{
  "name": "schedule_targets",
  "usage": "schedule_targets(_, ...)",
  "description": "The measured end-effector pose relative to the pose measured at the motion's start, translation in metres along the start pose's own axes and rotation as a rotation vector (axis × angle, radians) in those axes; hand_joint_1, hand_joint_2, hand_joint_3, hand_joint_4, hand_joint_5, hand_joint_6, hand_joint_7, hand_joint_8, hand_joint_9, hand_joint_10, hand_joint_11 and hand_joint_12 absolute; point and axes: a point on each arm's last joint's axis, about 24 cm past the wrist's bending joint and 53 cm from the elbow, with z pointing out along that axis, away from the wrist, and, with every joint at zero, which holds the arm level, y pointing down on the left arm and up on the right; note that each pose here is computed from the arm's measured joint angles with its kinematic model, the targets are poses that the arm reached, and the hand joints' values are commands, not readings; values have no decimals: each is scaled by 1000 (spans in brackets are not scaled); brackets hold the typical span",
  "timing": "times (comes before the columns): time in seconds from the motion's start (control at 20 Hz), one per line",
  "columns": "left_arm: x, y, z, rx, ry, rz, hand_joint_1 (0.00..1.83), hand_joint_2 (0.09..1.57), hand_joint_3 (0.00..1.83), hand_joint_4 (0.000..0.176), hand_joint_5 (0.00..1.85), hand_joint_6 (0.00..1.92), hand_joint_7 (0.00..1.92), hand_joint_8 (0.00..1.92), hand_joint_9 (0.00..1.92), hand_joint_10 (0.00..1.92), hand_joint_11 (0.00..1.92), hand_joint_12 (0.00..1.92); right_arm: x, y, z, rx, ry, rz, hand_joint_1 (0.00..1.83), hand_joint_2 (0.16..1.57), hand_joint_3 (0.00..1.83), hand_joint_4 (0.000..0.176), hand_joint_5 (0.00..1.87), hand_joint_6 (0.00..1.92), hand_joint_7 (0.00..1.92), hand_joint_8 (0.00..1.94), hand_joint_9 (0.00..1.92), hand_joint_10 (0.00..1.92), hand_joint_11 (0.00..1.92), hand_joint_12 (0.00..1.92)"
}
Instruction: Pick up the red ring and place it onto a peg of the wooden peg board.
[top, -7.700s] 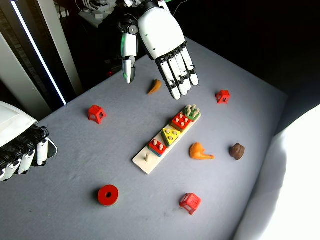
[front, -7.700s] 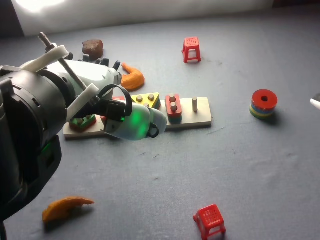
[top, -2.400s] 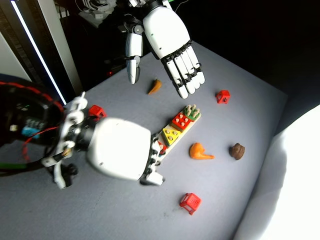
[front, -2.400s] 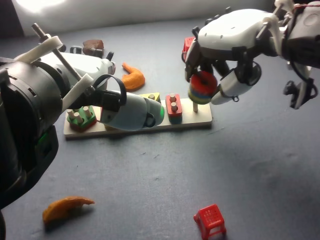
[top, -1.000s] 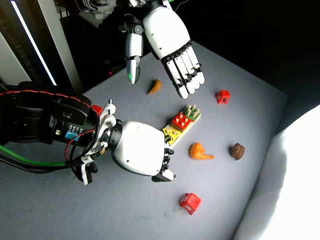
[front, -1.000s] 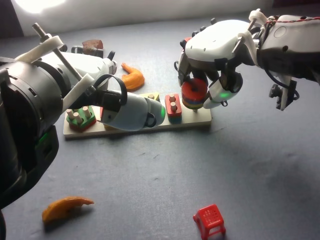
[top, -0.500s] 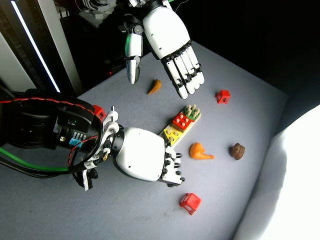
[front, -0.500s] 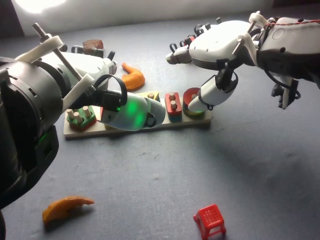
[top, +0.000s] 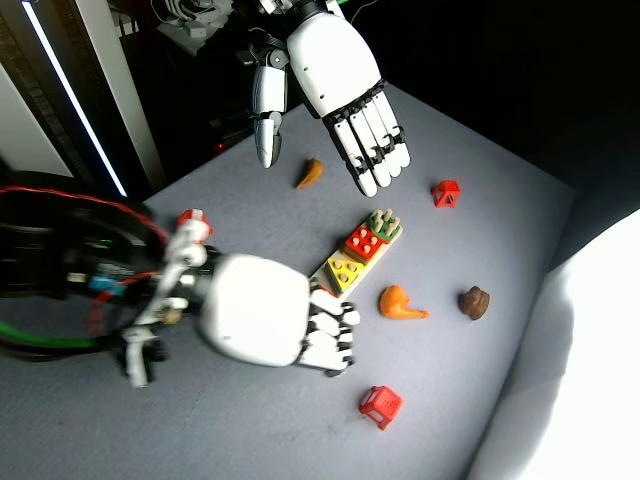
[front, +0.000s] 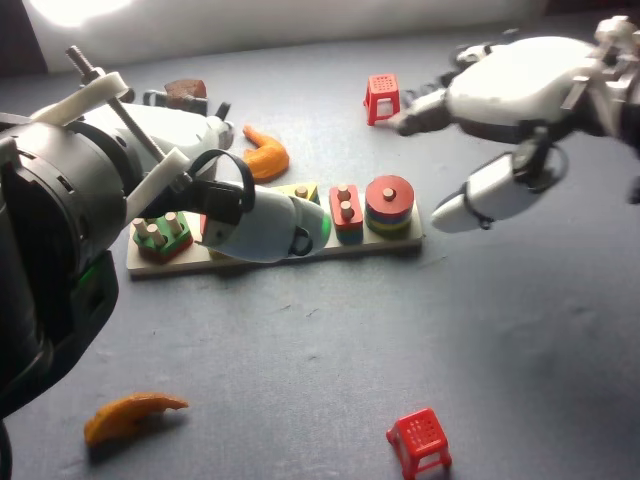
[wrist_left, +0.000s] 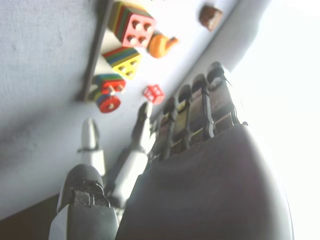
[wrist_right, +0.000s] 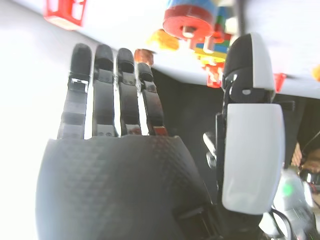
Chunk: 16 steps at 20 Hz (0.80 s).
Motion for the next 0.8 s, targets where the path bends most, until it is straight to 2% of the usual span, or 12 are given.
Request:
schedule_targets(0.05,0,-1,0,3,2,1,0,1064,0,0,0,0,0,0,0,0,0,0,-2,-5,-15,14,-9,-19,527,997,0,0,647,66,734,62,647,179,128,1283)
schedule_targets(0.1,0,-1,0,3,0,2,0,1062,0,0,0,0,0,0,0,0,0,0,-2,-5,-25,18,-8,-38,419,1046,7,0,746,112,814,198,592,518,126,1345)
schedule_targets(0.15,-1,-1,0,4,-4,5,0,1061,0,0,0,0,0,0,0,0,0,0,-1,-7,-36,28,-11,-52,291,1084,6,0,672,1182,781,1264,623,1369,252,1663)
schedule_targets(0.2,-2,-1,0,5,-7,8,0,1066,0,0,0,0,0,0,0,0,0,0,-1,-8,-47,34,-11,-64,246,1095,4,0,631,1773,808,1806,736,1811,494,1869)
schedule_targets(0.3,-2,-2,0,7,-7,10,0,1067,0,0,0,0,0,0,0,0,0,0,-2,-9,-64,43,-13,-70,232,1099,3,0,621,1915,820,1936,773,1917,566,1919)
schedule_targets(0.35,-2,-2,0,7,-7,10,0,1076,4,0,0,0,0,0,0,0,0,0,-5,-10,-76,57,-28,-77,631,1273,83,0,1372,1920,1539,1940,1579,1920,1647,1921)
schedule_targets(0.4,-2,-2,0,7,-8,11,0,1086,8,0,5,2,0,0,0,0,6,2,-8,-12,-83,72,-42,-79,914,1414,64,0,1571,1921,1768,1941,1853,1921,1866,1921)
schedule_targets(0.5,-2,-2,0,7,-7,10,0,1080,4,0,0,0,0,0,0,0,0,0,-11,-20,-98,105,-55,-114,925,1468,29,57,1628,1921,1823,1941,1909,1921,1919,1921)
schedule_targets(0.65,-2,-3,0,10,-7,10,0,1085,6,0,8,3,0,0,0,0,18,8,-25,-23,-120,138,-99,-136,864,1493,25,94,1610,1921,1798,1941,1894,1921,1921,1921)
schedule_targets(0.7,-1,-3,0,14,-6,11,0,1085,5,0,1,0,0,0,0,0,8,4,-26,-21,-125,139,-104,-148,879,1500,14,153,1598,1921,1799,1941,1899,1921,1921,1921)
schedule_targets(0.75,-1,-4,0,15,-5,11,0,1086,6,0,0,0,0,0,0,0,6,3,-29,-18,-129,138,-111,-153,896,1503,11,171,1567,1921,1783,1941,1886,1921,1921,1921)
schedule_targets(0.8,-2,-3,0,14,-6,11,0,1081,3,0,0,0,0,0,0,0,0,0,-29,-18,-132,140,-112,-156,945,1489,2,175,1551,1921,1770,1941,1880,1921,1921,1921)
